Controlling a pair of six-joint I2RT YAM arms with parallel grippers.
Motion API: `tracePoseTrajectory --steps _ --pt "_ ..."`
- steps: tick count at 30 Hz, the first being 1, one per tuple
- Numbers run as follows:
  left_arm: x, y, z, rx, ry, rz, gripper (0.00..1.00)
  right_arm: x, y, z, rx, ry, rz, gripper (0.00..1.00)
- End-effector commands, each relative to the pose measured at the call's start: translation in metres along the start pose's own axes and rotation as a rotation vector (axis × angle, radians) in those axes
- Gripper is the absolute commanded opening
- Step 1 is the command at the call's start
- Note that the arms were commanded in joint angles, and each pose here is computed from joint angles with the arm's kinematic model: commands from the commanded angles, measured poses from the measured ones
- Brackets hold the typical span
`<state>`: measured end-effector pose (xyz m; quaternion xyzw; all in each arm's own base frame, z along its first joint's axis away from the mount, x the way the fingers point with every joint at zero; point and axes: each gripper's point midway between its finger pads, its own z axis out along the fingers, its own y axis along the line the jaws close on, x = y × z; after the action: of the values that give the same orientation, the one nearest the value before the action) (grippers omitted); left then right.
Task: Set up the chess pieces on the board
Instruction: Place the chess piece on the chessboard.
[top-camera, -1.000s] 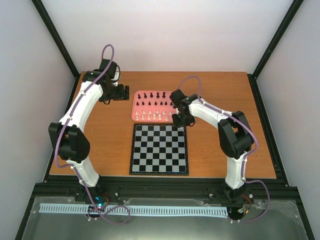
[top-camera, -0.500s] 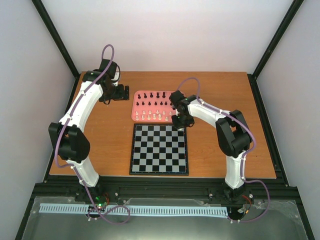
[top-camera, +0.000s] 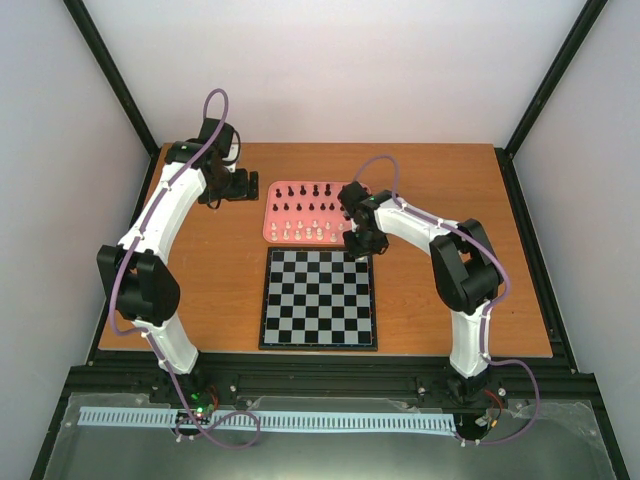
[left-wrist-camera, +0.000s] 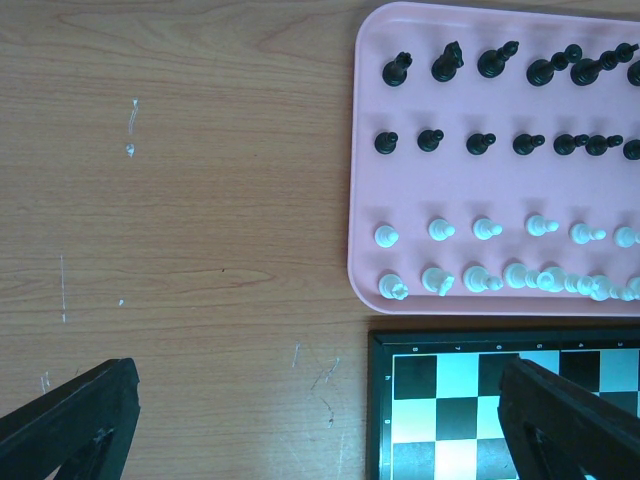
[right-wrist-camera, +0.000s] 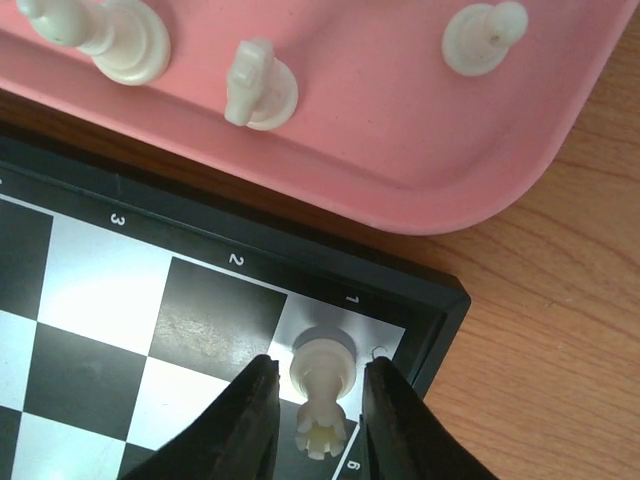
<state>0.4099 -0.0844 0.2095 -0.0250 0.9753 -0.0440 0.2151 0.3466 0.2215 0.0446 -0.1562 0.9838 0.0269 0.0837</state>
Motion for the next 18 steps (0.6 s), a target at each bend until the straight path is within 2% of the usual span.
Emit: tracePoseTrajectory --steps 1,11,18 --pt "-0.004 -0.001 0.001 0.000 -0.007 0.014 1.00 -0.006 0.001 -0.004 0.003 -0.018 -0.003 0.31" --pt "-0.004 0.000 0.000 -0.002 -0.008 0.015 1.00 -0.028 0.010 -0.042 -0.036 -0.103 -0.018 0.49" --pt "-0.005 -0.001 0.001 0.002 -0.008 0.012 1.00 -0.075 0.020 -0.074 -0.048 -0.190 -0.048 0.49"
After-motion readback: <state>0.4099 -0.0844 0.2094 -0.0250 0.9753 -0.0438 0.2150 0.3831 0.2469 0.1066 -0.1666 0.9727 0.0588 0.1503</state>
